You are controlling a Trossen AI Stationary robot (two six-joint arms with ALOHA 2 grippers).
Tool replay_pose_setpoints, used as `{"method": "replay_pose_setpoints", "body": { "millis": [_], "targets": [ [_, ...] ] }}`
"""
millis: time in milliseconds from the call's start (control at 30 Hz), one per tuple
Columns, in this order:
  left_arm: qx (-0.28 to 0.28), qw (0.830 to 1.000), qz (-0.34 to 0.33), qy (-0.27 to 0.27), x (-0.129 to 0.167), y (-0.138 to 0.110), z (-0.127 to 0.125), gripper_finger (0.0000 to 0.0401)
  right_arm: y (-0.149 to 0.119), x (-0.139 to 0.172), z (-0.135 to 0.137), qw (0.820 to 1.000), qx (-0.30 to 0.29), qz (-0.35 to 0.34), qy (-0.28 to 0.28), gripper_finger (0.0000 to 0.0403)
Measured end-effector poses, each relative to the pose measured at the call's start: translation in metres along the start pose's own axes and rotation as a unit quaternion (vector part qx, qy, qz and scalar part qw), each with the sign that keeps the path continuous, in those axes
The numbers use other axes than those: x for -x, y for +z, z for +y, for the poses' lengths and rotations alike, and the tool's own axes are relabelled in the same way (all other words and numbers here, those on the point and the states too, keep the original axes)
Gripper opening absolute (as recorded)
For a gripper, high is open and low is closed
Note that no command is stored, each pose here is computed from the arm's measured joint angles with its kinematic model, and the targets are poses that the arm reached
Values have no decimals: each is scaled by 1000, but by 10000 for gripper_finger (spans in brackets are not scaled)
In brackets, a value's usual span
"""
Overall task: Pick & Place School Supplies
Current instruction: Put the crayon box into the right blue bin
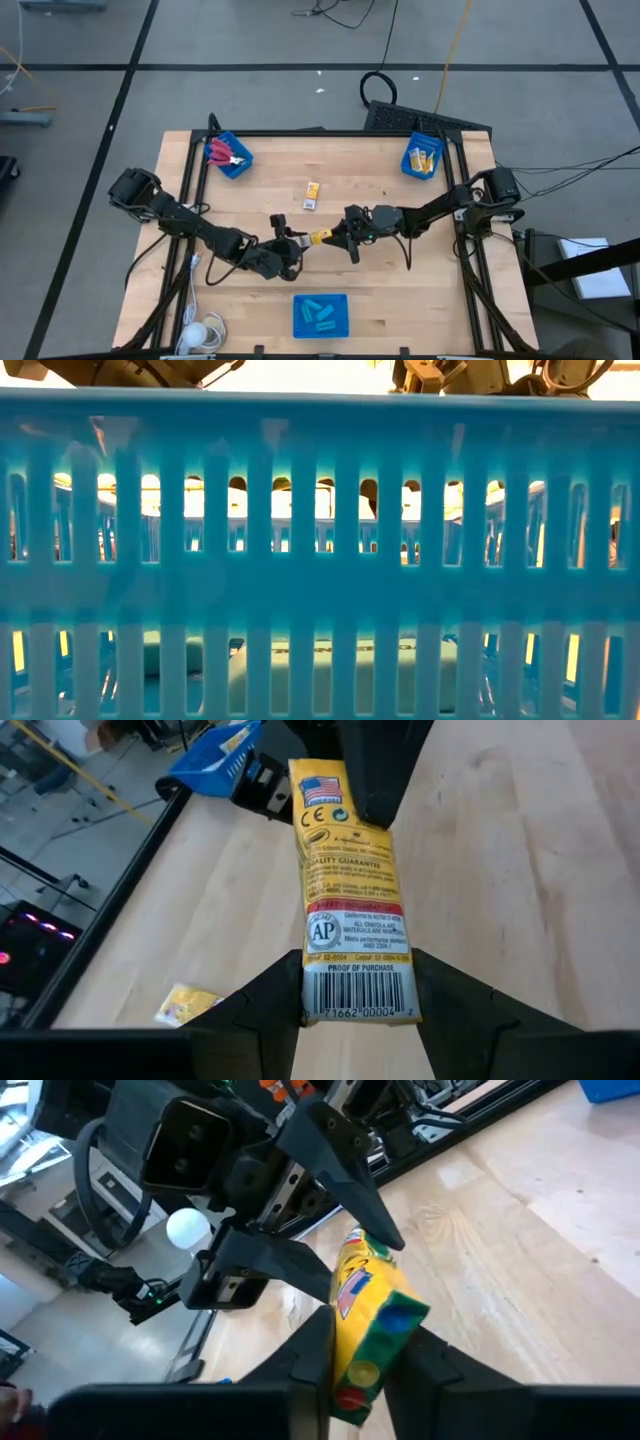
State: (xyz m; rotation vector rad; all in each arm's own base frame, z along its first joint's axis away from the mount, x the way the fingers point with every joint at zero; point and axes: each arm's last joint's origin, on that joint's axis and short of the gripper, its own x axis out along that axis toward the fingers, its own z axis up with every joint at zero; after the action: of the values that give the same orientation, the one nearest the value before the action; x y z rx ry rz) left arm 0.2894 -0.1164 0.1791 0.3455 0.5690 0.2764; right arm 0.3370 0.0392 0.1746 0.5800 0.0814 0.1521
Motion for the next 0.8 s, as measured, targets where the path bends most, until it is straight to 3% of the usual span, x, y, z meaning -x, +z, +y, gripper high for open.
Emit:
{"method": "replay_pose_setpoints", "body": {
  "millis": [267, 533, 800],
  "targets": [
    [84, 996, -6, -33, 0, 2, -2, 175, 0, 0, -1, 999, 37, 1, 1, 41],
    [102, 993, -18, -52, 0, 5, -3, 175, 3, 1, -7, 999, 29, 27, 20, 38],
    [160, 985, -6, -62, -5, 4, 3, 179, 3, 2, -7, 999, 21, 33, 21, 38]
  ]
}}
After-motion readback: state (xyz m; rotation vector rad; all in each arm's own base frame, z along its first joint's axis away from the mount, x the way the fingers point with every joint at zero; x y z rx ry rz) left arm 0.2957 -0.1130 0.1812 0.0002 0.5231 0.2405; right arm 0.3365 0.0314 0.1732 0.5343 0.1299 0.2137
